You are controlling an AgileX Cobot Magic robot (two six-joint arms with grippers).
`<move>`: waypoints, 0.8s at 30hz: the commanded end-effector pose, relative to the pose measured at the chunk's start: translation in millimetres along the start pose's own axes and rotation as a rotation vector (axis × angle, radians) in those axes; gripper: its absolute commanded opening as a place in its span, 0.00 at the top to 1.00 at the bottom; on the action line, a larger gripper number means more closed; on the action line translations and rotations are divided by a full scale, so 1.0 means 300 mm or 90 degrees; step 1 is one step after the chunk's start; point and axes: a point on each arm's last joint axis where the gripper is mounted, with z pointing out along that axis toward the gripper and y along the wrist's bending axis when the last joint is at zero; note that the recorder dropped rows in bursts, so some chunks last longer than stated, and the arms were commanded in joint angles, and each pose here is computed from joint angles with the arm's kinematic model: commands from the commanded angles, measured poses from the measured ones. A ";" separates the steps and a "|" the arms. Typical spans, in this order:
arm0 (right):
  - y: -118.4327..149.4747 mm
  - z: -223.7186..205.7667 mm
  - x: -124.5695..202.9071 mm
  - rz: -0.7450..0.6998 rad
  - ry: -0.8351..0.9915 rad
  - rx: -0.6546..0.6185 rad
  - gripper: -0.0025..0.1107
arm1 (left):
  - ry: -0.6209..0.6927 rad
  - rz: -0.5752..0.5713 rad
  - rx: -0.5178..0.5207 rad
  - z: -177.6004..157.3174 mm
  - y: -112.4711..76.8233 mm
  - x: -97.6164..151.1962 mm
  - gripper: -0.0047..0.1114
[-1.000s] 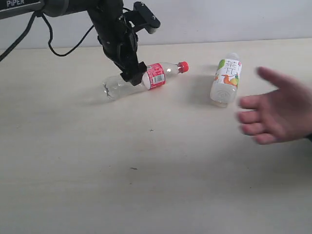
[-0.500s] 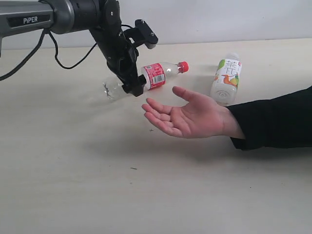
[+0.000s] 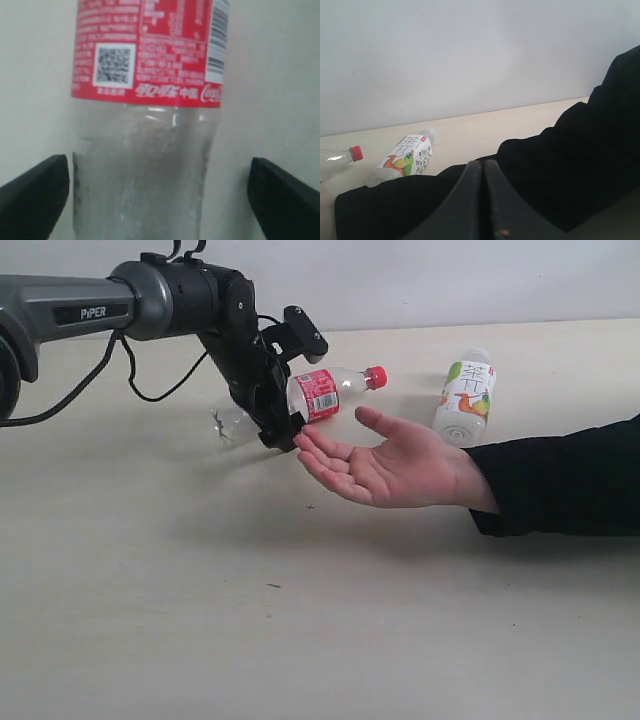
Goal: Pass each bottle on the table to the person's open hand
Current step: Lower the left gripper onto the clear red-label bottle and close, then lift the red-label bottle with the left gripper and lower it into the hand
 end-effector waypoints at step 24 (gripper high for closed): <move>-0.001 0.000 0.005 -0.002 -0.001 0.002 0.98 | 0.030 -0.213 -0.066 -0.346 0.029 -0.032 0.96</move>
